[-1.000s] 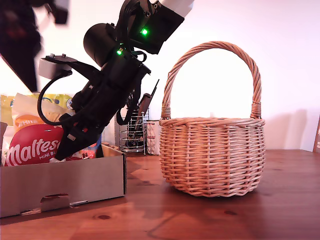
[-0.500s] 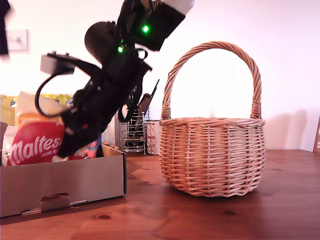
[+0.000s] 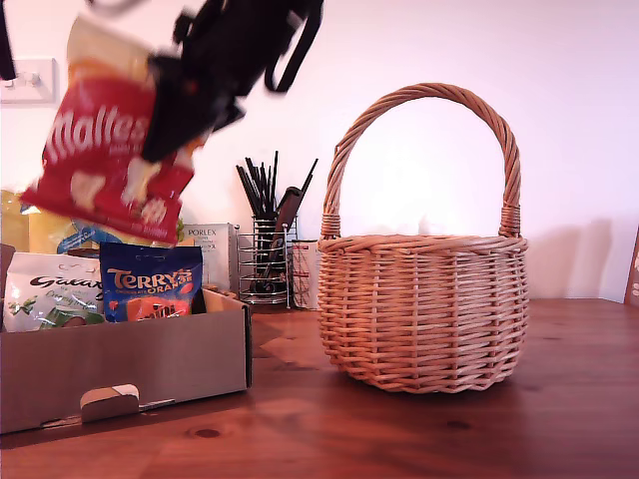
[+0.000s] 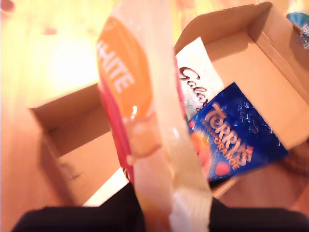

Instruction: Move the bags of Easter eggs from the cardboard box on the left into the woven basket on the right side.

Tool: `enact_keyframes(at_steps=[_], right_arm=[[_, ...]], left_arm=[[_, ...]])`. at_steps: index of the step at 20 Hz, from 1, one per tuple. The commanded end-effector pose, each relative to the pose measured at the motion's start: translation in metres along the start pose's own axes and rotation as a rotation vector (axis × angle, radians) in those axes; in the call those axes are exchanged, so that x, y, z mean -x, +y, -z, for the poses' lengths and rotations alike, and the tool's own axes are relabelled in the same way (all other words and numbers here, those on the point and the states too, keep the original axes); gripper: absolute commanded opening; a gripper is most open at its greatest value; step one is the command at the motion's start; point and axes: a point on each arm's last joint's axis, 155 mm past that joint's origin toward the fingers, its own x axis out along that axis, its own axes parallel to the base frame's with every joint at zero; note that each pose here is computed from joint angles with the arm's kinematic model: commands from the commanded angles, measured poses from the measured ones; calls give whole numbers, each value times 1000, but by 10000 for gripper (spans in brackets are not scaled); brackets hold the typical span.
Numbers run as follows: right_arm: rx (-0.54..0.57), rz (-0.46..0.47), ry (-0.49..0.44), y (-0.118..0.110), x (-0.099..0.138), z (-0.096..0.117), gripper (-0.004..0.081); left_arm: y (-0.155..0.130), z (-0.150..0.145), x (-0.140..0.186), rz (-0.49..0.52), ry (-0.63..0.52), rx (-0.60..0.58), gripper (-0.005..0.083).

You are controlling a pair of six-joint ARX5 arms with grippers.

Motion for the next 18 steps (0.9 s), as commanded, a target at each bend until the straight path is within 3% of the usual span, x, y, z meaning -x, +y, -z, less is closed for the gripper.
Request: enact_keyframes(at_steps=[1,5,9,14,18], right_arm=[[11,19,-2,4,16,-11,-13],[-45,44,31,9,56,-14,-13],[-90,67,70,8,76,-6,-13],[-153,60,133,25,82,30,-13],[-189,160,103,34,109,56,-13]], left_arm=[[0,-2,-5,6,-6,8,-24],[-3,-11,-4,27,-50,6,-24],[-5,-16,-4,41,-72,5,-24],[-7,-24,-3,58,-107,2,-24],[-12,-30,-2,84,-137,-1,-24]])
